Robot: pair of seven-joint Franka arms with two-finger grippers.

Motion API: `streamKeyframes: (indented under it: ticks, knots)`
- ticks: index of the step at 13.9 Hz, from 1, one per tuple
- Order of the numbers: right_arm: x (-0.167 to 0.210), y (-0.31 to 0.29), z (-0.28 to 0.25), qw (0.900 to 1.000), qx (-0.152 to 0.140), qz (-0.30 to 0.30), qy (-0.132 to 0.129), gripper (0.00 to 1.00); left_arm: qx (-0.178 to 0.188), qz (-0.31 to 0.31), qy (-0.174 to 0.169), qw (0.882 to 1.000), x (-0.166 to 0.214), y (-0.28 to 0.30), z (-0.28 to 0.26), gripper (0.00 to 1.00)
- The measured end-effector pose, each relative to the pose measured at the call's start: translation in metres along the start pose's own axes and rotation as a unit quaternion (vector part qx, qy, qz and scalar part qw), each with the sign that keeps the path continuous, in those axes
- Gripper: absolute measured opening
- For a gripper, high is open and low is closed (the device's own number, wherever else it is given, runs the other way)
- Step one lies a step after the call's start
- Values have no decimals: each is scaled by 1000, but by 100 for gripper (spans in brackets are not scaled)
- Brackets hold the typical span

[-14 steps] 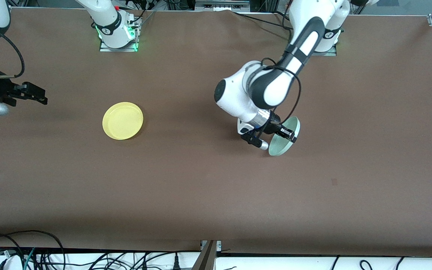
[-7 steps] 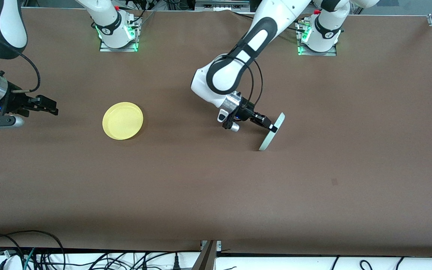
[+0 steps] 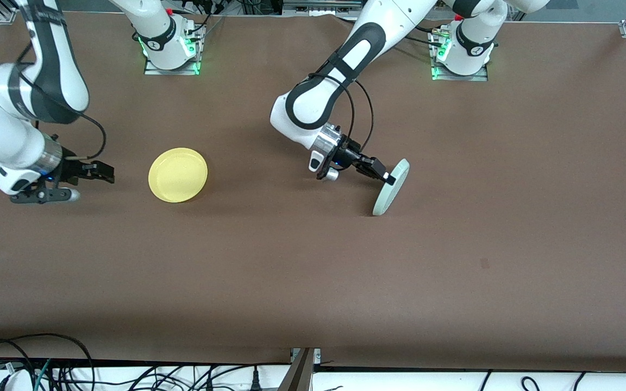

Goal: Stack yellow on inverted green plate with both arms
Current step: 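Lift and flip the green plate while the right gripper reaches the yellow plate, then set the green plate upside down while the right gripper grasps the yellow rim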

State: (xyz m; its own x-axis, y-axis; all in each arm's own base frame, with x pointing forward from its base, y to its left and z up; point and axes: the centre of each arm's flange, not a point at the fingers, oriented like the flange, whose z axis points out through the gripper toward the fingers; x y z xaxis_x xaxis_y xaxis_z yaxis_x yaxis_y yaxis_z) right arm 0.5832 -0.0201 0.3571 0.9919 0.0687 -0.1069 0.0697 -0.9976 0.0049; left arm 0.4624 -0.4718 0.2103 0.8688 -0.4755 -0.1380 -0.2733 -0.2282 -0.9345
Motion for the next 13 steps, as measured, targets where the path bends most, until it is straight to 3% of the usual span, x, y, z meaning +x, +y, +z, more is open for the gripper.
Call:
streamKeyframes:
  ticks: [1, 3, 6, 8, 10, 13]
  knots:
    - [2, 0, 17, 1000, 0, 0, -15, 100, -30, -8, 1, 1000, 2, -1, -11, 29]
    - [4, -1, 49, 999, 1, 0, -43, 100, -126, -26, 2, 992, 12, -5, -35, 49]
    - [-2, -8, 92, 997, 25, 14, -77, 100, -251, -61, 4, 966, 28, -6, -53, 81]
    - [-9, -10, 113, 997, 26, 16, -72, 100, -309, -88, -2, 947, 41, -17, -50, 100]
    - [-20, -14, 135, 998, 24, 14, -59, 100, -384, -126, -10, 915, 62, -36, -35, 100]
    - [-38, -20, 164, 998, 22, 12, -62, 98, -467, -184, -4, 865, 89, -63, -6, 100]
